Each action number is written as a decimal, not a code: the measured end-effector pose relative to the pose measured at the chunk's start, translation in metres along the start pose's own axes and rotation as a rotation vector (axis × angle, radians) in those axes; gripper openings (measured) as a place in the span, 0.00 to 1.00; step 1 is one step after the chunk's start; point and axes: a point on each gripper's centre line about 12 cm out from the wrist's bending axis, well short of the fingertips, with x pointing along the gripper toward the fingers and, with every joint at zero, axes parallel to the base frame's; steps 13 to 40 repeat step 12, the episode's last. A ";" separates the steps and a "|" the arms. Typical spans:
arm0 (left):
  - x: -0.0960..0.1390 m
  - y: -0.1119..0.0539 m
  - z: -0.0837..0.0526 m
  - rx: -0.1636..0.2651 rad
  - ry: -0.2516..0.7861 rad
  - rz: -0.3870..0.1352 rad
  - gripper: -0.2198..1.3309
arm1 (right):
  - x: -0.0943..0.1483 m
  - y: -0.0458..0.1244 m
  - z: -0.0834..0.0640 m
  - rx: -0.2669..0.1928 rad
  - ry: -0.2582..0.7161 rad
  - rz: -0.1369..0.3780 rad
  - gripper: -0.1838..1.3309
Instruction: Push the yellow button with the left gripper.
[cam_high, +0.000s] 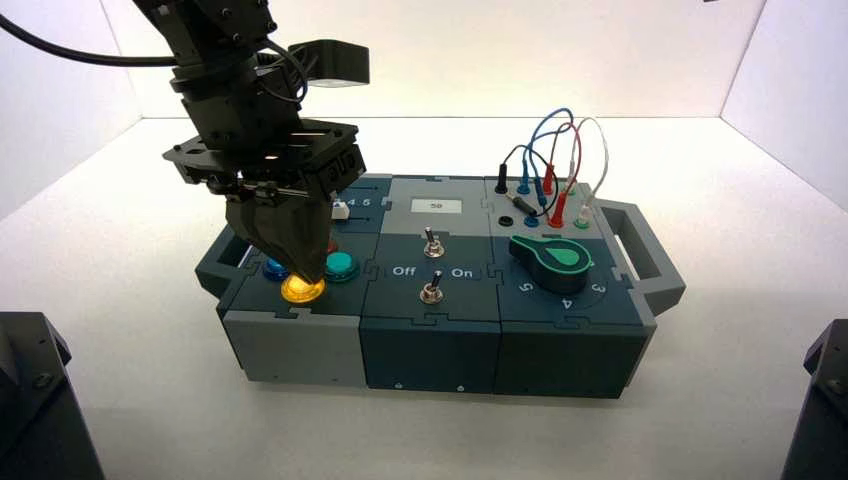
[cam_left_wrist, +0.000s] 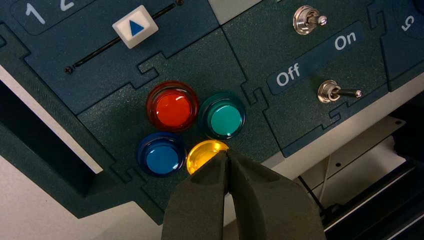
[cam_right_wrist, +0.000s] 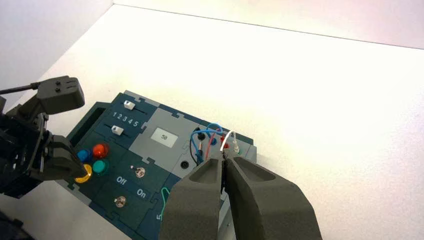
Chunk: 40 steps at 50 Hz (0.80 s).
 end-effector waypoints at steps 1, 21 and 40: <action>0.000 0.000 0.000 0.000 0.000 0.000 0.04 | 0.000 0.000 -0.001 0.001 0.002 0.001 0.03; 0.000 0.001 -0.002 0.000 -0.008 0.000 0.04 | 0.000 0.000 0.000 0.001 0.000 0.001 0.03; 0.000 0.001 -0.002 0.000 -0.008 0.000 0.04 | 0.000 0.000 0.000 0.001 0.000 0.001 0.03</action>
